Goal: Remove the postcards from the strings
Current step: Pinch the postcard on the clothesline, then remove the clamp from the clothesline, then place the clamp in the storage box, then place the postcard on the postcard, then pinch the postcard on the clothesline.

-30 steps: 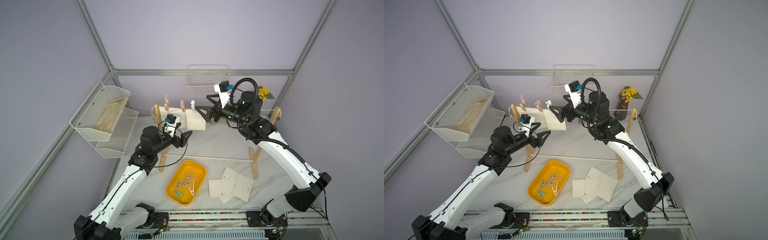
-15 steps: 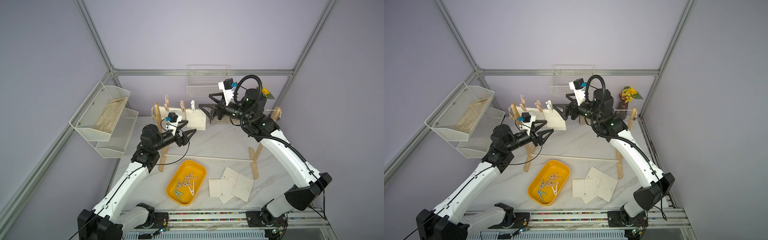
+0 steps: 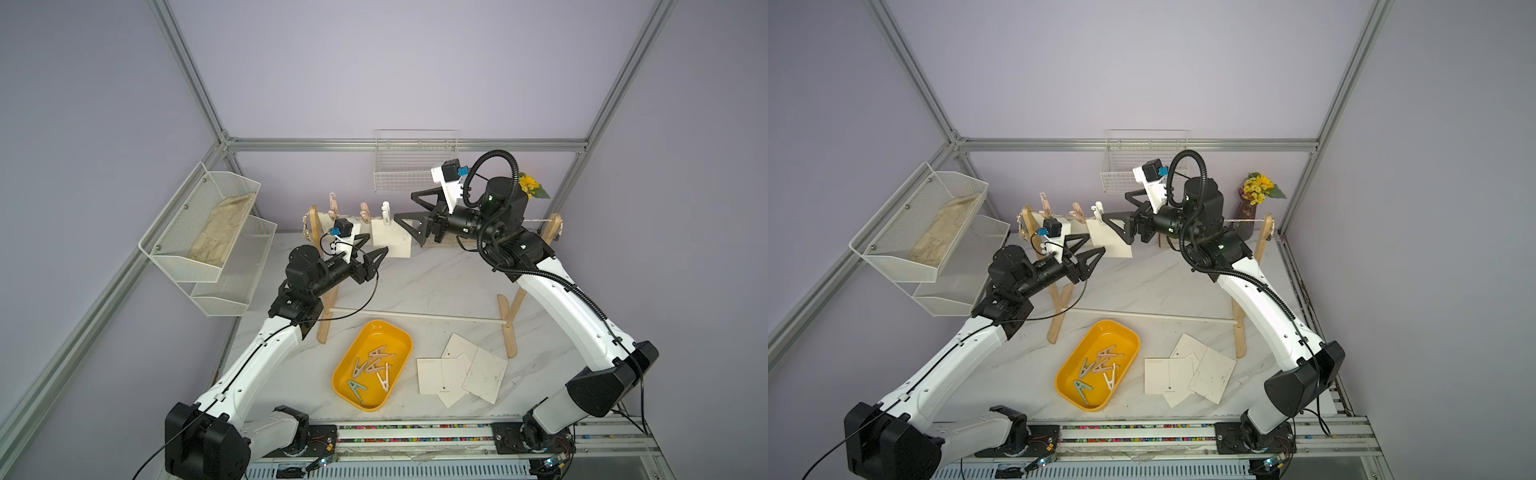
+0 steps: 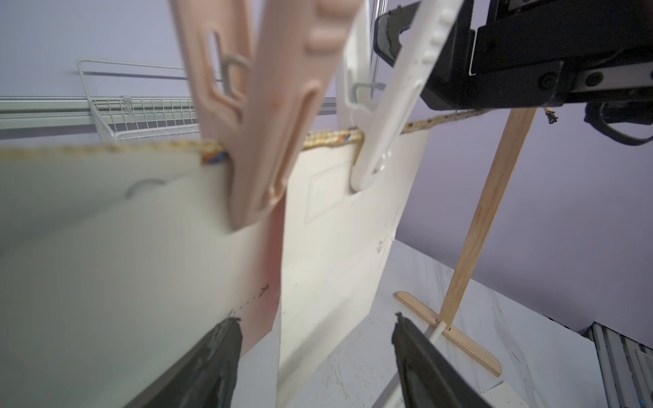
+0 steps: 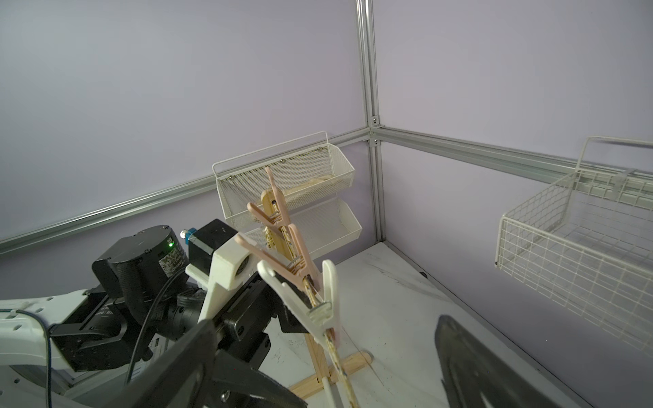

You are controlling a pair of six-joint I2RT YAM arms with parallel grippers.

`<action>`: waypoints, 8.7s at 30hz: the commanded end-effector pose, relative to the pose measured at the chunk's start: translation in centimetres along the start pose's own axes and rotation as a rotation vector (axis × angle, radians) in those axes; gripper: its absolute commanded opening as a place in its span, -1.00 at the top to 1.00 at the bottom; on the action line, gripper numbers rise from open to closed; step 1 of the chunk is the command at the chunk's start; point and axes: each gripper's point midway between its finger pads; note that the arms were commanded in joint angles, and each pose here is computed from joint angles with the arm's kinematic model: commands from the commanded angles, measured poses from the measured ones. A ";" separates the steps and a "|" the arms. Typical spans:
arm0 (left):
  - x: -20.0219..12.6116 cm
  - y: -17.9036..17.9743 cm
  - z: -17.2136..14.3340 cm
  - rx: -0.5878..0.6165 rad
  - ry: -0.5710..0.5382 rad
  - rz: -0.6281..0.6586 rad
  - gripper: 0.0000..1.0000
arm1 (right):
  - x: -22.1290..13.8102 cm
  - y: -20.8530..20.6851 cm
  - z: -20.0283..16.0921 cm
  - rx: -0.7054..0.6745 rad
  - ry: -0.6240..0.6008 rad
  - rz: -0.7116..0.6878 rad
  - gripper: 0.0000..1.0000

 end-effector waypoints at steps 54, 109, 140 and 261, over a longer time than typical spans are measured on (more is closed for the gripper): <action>0.3 -2.2 2.1 -0.038 -0.067 -0.160 1.00 | 3.8 2.4 -0.7 -0.087 0.038 0.361 0.04; -19.4 -6.2 10.9 0.269 -0.329 0.257 1.00 | -4.1 9.2 -4.6 -0.191 -0.021 0.232 0.56; -14.7 -10.8 8.3 0.221 -0.184 -0.146 1.00 | -2.7 4.2 -18.8 0.008 0.120 -0.187 -0.44; -5.8 0.2 1.3 0.015 0.045 0.014 -0.68 | 1.6 4.6 1.4 -0.079 -0.012 0.061 -0.84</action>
Point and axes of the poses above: each gripper's point midway between its finger pads, its own x axis out along the fingers, its own y axis along the line the jaws close on, z = x × y
